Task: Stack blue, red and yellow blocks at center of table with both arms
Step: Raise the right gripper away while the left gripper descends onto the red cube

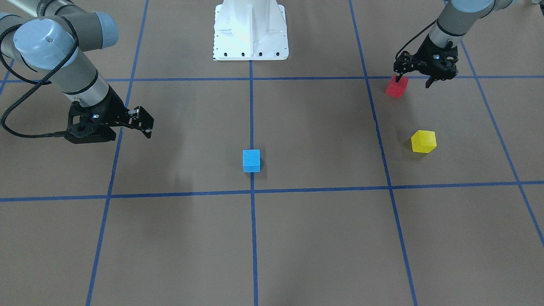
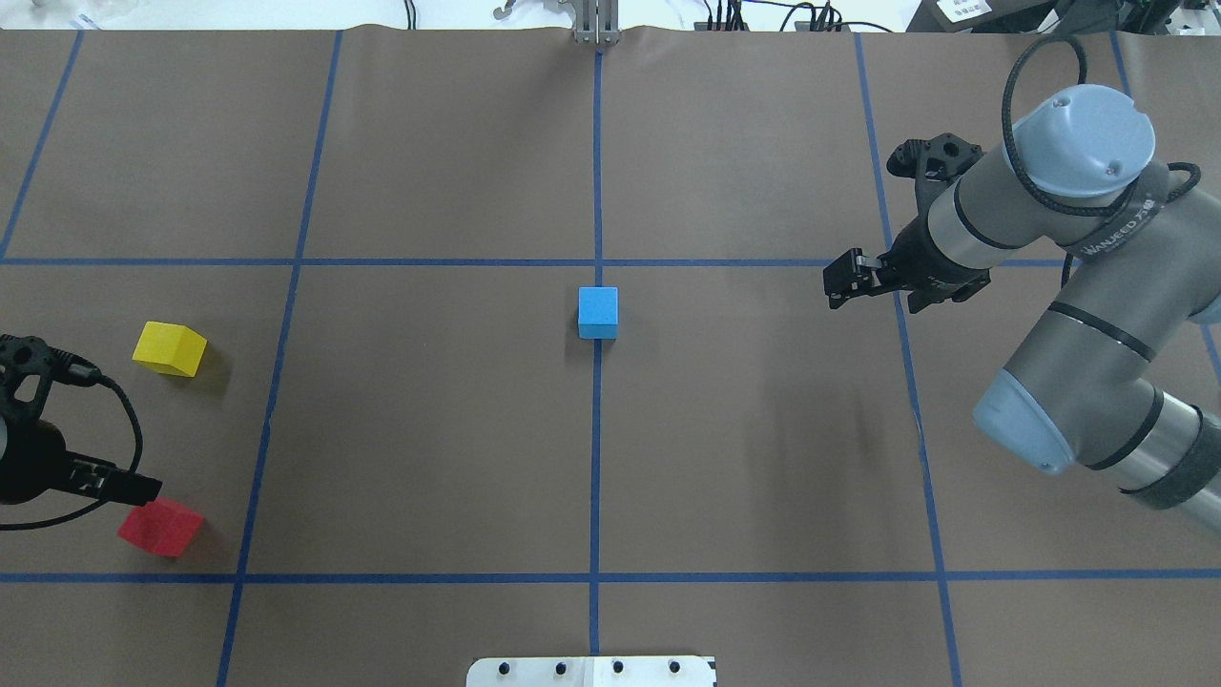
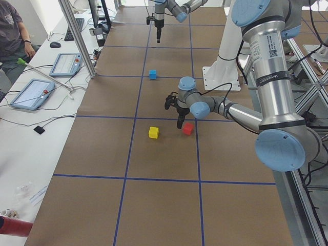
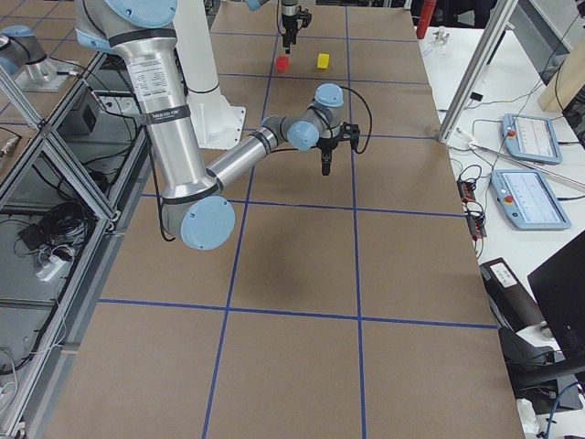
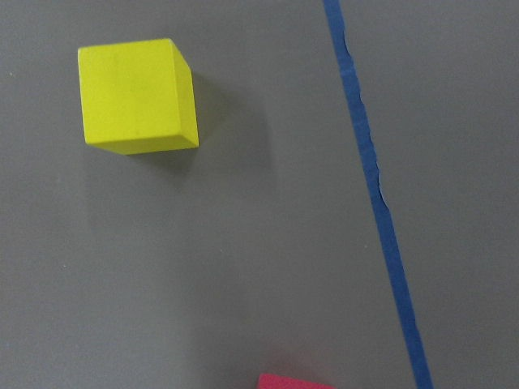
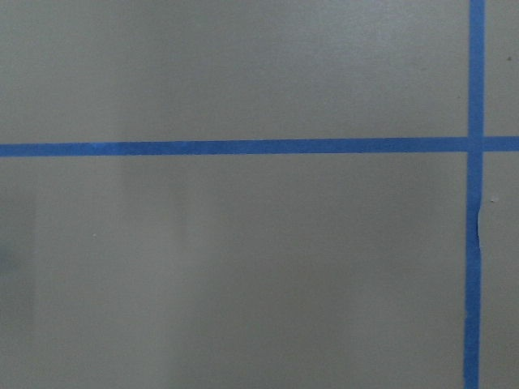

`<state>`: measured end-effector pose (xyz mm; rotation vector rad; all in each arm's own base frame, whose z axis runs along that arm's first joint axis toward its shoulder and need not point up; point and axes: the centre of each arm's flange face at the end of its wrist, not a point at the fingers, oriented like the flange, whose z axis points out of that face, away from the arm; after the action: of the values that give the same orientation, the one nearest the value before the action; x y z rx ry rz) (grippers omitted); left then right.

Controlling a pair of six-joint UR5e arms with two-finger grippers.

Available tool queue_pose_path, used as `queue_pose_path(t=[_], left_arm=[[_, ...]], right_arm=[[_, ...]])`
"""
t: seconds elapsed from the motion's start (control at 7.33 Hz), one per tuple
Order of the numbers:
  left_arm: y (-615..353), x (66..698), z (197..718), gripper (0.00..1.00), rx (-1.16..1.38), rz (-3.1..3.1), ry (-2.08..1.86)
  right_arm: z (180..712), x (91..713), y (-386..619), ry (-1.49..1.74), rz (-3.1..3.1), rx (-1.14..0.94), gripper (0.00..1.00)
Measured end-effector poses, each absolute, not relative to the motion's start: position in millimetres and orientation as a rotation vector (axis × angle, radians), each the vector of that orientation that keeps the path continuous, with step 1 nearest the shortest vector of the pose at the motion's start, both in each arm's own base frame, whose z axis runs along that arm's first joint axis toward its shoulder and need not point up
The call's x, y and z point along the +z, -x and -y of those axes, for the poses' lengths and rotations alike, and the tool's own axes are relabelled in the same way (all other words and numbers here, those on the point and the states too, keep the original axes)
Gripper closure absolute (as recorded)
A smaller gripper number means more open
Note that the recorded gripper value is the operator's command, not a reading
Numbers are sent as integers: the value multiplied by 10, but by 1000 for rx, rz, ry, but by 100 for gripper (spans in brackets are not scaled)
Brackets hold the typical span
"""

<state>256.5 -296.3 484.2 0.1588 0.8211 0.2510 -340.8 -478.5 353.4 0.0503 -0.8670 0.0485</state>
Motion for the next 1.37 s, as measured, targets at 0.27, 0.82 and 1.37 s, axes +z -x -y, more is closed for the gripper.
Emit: queue_pose_path(t=[0.27,0.82,1.37], left_arm=[[-2697,4960,2761,0,308,-836,-150],[-3040,5029,2659,0,372,-829,-153],[-3191,5156,2610,1,395,-799,-160]], right_arm=[[4778,3579,3398,-44,863,49,0],[4774,3599,3408,-50,860,28,0],[4776,3605,3412,-57,863,27,0]])
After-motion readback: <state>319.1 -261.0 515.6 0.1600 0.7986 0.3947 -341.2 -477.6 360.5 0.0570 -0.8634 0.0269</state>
